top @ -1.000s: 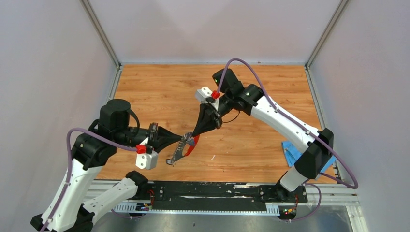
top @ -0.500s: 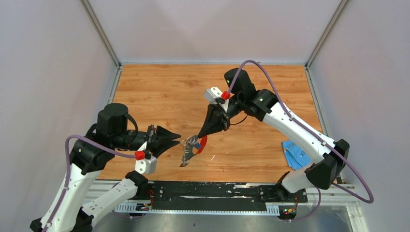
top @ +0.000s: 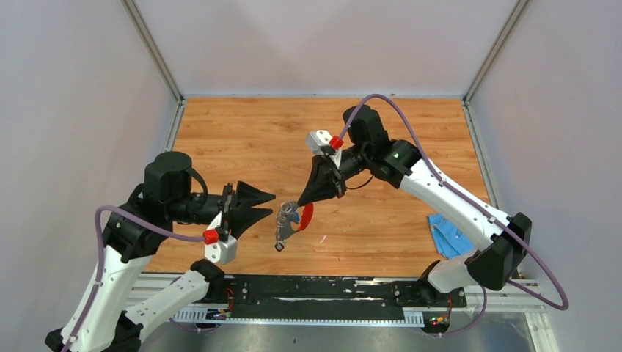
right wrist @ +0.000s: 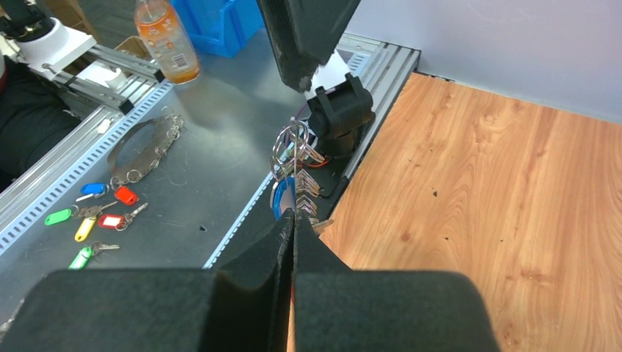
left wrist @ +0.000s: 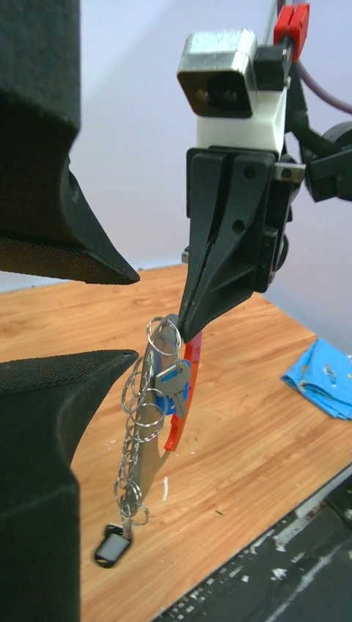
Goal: Put the keys on the keyring
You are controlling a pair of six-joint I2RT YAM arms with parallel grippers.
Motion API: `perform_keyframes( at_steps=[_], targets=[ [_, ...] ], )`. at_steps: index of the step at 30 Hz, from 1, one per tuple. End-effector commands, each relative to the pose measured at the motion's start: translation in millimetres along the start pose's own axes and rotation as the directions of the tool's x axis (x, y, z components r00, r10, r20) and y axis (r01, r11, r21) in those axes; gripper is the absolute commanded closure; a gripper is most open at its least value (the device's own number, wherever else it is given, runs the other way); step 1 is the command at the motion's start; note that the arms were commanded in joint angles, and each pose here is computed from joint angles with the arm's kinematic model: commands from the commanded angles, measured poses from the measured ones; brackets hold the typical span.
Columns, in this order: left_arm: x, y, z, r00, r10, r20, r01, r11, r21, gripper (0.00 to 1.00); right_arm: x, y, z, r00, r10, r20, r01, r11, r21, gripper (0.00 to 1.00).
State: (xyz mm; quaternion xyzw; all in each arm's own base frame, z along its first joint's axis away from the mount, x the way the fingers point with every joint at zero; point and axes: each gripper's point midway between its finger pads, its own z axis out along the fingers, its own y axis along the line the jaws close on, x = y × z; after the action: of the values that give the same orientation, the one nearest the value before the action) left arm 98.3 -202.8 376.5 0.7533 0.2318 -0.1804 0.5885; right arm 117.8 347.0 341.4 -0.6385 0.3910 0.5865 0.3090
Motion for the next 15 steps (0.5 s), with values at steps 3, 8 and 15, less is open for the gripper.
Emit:
perform_keyframes(
  at_steps=[3,8,15],
  targets=[
    [23.9,1.5,7.3,0.948,0.314,-0.050,-0.312,0.949,0.051,0.62,-12.9,-6.7,-3.2,1.000,0.015,-0.005,-0.014,0.996,0.089,1.00],
    [23.3,7.3,6.8,0.907,0.417,-0.055,-0.414,0.908,0.057,0.63,-10.9,-10.9,-4.4,0.998,0.057,-0.010,-0.056,0.991,0.125,1.00],
    [12.6,-3.4,10.1,0.947,0.322,0.000,-0.322,0.946,0.050,0.63,-15.2,-18.5,-5.3,0.996,0.086,-0.009,-0.083,0.983,0.165,1.00]
  ],
)
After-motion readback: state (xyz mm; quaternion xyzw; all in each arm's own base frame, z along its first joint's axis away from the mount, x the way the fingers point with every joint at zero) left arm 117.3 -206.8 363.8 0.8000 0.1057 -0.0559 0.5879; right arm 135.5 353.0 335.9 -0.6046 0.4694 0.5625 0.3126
